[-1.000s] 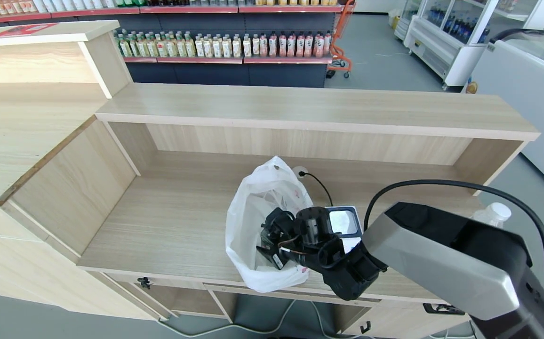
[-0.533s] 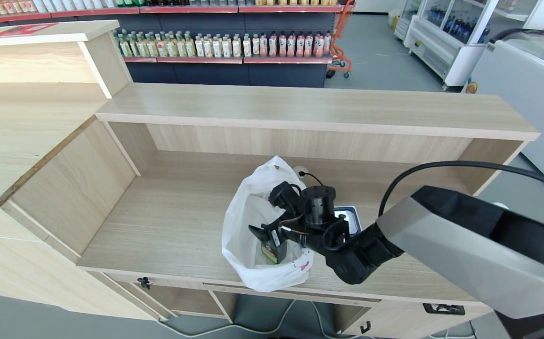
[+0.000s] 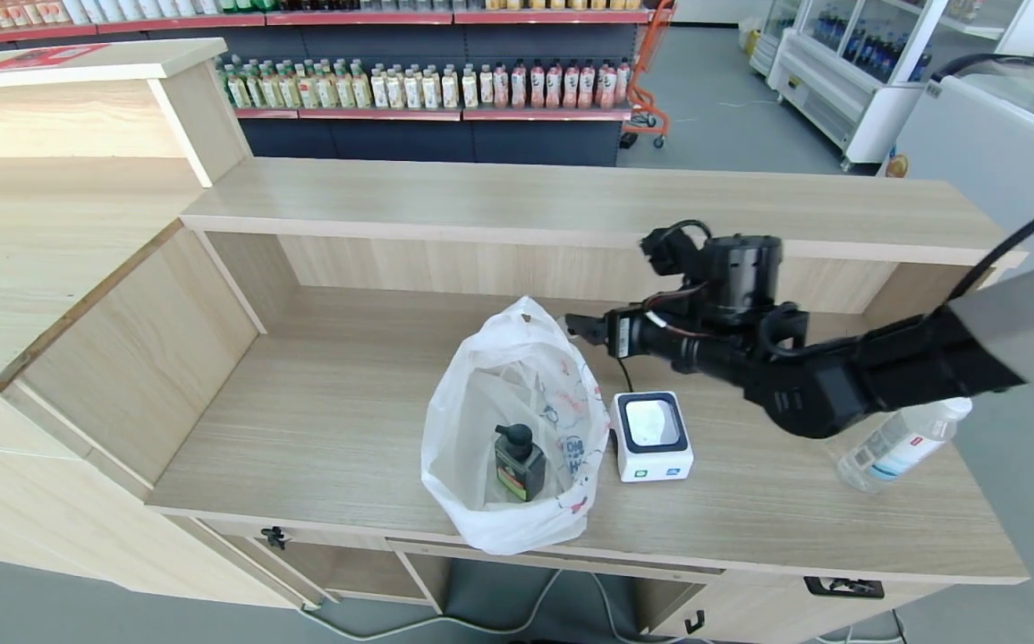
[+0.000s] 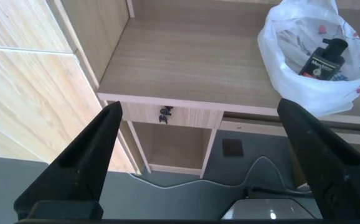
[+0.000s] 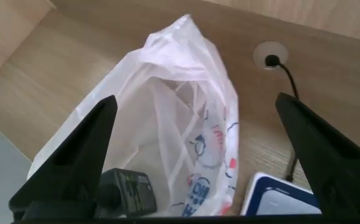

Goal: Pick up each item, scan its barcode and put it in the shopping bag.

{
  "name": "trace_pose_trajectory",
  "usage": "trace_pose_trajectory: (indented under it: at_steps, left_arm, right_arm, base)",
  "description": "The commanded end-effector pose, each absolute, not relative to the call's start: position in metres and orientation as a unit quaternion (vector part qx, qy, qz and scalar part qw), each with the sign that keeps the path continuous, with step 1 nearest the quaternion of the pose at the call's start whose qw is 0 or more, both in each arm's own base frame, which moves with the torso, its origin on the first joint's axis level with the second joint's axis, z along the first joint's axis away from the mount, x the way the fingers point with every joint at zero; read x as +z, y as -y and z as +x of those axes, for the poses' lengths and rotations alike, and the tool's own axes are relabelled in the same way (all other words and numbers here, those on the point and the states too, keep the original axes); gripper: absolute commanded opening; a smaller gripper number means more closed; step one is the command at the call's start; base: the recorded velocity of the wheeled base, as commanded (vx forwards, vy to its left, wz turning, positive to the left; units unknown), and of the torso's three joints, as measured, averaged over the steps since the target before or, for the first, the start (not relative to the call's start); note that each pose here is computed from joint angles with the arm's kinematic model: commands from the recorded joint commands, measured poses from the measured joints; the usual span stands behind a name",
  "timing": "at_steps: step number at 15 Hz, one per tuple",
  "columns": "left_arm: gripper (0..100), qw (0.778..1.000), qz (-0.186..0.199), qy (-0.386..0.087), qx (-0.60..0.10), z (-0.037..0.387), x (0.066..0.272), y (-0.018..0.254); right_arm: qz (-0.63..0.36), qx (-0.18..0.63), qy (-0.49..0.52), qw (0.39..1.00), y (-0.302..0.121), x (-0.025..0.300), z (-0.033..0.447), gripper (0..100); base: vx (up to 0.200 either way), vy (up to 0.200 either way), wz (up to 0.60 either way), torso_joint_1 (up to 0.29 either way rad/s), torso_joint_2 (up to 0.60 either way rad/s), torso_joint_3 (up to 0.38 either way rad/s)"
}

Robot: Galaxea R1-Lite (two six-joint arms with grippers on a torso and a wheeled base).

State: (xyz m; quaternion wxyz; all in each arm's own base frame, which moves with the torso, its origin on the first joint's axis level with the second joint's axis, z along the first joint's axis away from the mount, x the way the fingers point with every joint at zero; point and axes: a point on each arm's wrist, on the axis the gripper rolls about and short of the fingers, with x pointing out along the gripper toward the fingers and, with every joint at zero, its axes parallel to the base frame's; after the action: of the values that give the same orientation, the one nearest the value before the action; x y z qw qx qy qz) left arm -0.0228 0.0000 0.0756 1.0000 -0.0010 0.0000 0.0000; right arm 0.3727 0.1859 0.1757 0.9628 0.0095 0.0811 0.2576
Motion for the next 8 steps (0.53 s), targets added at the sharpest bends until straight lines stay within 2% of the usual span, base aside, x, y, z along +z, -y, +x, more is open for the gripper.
trace_pose_trajectory:
  at_steps: [1,3,8]
  left_arm:
    - [100,1.000,-0.002,0.000,0.000,-0.023,0.075,0.000]
    - [100,1.000,-0.002,-0.001,0.000,-0.023,0.076,0.000]
    - [100,1.000,-0.001,-0.001,0.000,-0.023,0.076,0.000]
  right_arm:
    - [0.034,0.200,-0.062,0.977,-0.113,0.223,0.319,100]
    - [0.035,0.170,-0.075,0.982,-0.079,0.220,0.280,100]
    - [0.034,0.095,-0.112,0.989,-0.024,0.207,0.190,100]
  base:
    - [0.000,0.000,0.00,0.000,0.00,0.000]
    - [0.000,0.000,0.00,0.000,0.00,0.000]
    - [-0.200,0.000,0.00,0.004,0.01,0.000]
